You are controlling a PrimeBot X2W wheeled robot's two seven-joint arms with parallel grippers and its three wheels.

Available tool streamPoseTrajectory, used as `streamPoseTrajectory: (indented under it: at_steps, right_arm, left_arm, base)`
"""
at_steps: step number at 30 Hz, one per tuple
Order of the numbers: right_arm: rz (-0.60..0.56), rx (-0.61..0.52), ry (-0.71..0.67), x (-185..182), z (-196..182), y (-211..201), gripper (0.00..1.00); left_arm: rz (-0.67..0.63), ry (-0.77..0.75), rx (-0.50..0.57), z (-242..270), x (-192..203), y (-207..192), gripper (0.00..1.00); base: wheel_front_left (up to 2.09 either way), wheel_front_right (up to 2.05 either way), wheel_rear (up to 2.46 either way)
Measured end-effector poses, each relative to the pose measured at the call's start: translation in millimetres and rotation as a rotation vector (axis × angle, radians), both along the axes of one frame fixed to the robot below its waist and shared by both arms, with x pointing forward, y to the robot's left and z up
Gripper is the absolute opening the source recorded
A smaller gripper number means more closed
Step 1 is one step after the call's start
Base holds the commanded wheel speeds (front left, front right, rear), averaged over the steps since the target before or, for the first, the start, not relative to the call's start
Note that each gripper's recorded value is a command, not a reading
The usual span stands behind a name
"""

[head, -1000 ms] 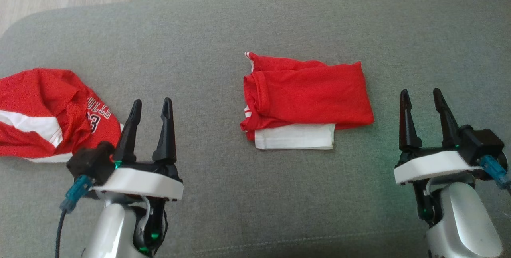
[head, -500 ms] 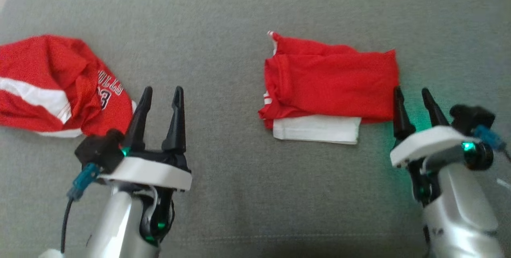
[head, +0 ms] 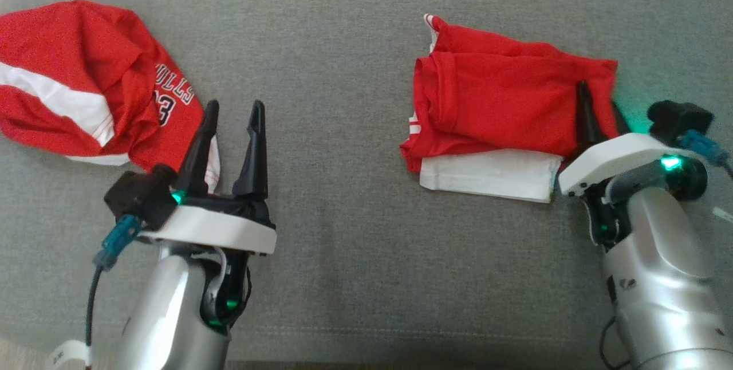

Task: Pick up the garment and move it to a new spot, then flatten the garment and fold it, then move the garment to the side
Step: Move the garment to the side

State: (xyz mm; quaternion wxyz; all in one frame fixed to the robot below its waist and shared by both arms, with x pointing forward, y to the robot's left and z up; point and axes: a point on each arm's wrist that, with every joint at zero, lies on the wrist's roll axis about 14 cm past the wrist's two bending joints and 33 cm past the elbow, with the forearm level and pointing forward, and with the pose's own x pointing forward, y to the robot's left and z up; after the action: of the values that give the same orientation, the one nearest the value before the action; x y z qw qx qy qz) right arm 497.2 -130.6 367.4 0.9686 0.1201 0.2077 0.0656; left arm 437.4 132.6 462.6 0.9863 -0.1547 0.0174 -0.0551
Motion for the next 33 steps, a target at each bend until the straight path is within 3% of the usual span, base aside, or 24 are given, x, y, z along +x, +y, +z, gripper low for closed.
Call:
streamPoseTrajectory:
  at_steps: [7,13,14,18,33]
  right_arm:
    - [0.079,-0.189,-0.055,5,5,-21,0.0]
    - [0.011,-0.43,-0.081,20,30,-121,0.0]
    - [0.011,-0.43,-0.081,20,30,-121,0.0]
    - [-0.069,-0.555,-0.097,28,56,-185,0.0]
    - [-0.102,-0.67,-0.166,53,83,-211,0.0]
  left_arm:
    - [-0.03,-0.01,-0.011,0,11,-11,1.0]
    - [-0.057,-0.012,-0.014,-1,17,-21,1.0]
    - [-0.057,-0.012,-0.014,-1,17,-21,1.0]
    - [-0.061,-0.018,-0.015,-1,20,-23,1.0]
    - [-0.048,-0.006,-0.022,-8,27,-18,1.0]
  base:
    - [0.0,0.0,0.0]
    - [0.0,0.0,0.0]
    - [0.0,0.0,0.0]
    - [0.0,0.0,0.0]
    - [0.0,0.0,0.0]
